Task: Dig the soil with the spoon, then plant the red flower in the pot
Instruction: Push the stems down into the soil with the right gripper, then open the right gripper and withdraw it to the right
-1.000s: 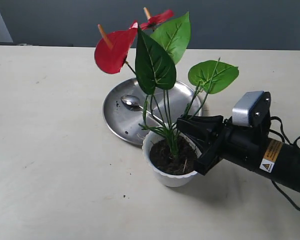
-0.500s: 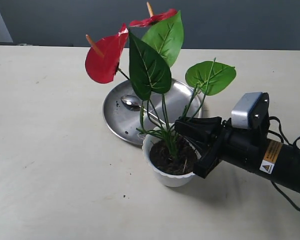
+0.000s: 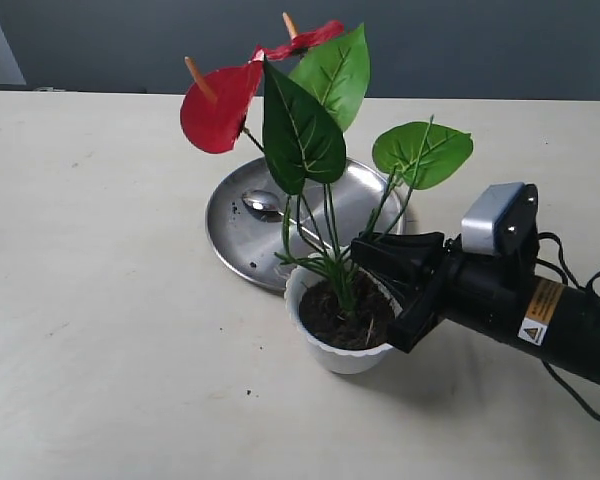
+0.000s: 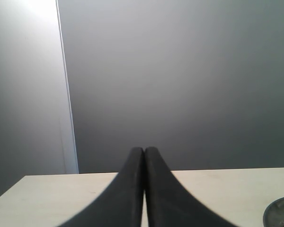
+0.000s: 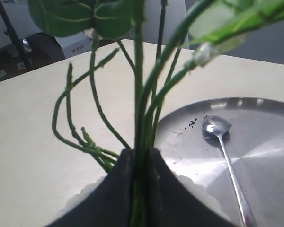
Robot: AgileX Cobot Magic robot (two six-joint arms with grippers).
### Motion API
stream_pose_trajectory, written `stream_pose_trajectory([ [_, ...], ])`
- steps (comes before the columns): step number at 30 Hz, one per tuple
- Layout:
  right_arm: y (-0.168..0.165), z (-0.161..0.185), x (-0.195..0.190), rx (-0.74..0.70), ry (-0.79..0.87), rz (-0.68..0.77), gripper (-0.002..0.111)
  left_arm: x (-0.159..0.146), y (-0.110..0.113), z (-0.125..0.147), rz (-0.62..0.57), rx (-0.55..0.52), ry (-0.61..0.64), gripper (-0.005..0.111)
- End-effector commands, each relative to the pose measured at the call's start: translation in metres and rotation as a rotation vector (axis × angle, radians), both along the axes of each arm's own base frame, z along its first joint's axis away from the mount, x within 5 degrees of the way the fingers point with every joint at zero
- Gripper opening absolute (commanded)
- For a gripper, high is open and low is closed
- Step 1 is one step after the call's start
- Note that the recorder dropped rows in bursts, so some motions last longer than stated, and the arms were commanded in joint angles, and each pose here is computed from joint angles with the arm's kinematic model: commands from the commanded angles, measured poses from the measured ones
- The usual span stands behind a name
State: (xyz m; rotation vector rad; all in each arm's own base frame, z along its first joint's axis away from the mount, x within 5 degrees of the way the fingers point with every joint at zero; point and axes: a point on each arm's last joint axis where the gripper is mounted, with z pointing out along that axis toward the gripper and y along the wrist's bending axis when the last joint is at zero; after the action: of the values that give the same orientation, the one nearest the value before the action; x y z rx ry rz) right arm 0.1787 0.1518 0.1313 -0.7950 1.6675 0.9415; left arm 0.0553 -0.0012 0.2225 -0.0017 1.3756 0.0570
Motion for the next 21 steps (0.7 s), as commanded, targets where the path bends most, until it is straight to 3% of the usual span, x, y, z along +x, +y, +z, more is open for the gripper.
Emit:
stream_pose_trajectory([
  [1, -0.003, -0.013, -0.005, -0.097, 0.07, 0.015, 0.021, 0.0, 0.0, 0.001, -0.008, -0.011, -0.008, 0.0],
  [6, -0.003, -0.015, -0.007, -0.11, 0.084, 0.038, 0.024, 0.0, 0.0, 0.001, -0.008, -0.011, -0.008, 0.0],
  [21, -0.042, 0.002, -0.055, -0.076, 0.058, -0.141, 0.024, 0.0, 0.0, 0.001, -0.008, -0.011, -0.008, 0.0],
])
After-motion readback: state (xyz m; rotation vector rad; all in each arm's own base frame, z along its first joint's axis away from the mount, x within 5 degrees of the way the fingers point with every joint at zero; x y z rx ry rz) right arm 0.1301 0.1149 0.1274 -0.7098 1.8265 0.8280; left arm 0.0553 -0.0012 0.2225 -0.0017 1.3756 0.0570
